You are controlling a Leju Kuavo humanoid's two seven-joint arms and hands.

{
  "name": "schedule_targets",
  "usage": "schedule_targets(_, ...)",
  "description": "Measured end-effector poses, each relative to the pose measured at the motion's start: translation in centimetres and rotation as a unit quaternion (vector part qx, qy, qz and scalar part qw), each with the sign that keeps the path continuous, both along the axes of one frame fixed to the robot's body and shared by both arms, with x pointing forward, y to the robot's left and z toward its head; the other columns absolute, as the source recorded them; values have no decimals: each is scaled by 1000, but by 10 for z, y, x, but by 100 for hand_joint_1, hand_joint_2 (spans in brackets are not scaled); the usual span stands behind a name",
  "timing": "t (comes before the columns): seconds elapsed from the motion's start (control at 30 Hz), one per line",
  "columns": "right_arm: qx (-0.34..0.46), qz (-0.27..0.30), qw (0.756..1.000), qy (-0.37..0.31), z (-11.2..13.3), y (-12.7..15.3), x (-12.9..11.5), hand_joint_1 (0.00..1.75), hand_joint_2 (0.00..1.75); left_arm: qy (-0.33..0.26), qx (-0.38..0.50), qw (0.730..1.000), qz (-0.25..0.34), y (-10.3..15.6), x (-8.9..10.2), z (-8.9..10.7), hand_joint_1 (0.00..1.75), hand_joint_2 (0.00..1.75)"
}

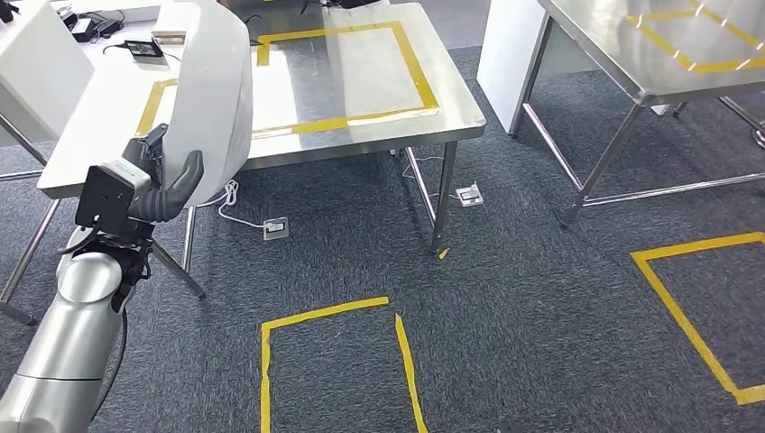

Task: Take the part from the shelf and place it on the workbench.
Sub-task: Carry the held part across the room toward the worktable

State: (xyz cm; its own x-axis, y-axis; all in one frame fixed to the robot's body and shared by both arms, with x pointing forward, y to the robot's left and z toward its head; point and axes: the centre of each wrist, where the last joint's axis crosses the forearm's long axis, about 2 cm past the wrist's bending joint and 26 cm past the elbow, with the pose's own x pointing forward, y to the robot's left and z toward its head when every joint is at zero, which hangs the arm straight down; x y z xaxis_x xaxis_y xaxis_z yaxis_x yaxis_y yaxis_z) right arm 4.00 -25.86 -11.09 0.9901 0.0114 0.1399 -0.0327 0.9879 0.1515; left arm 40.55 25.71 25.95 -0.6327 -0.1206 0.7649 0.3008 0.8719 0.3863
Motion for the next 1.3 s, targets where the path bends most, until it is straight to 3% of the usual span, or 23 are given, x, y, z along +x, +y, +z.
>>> schedule_targets(1.3,2,-5,1000,-8,0,-2,-2,0,0,-12,11,1000,4,-9,3,0,175,175)
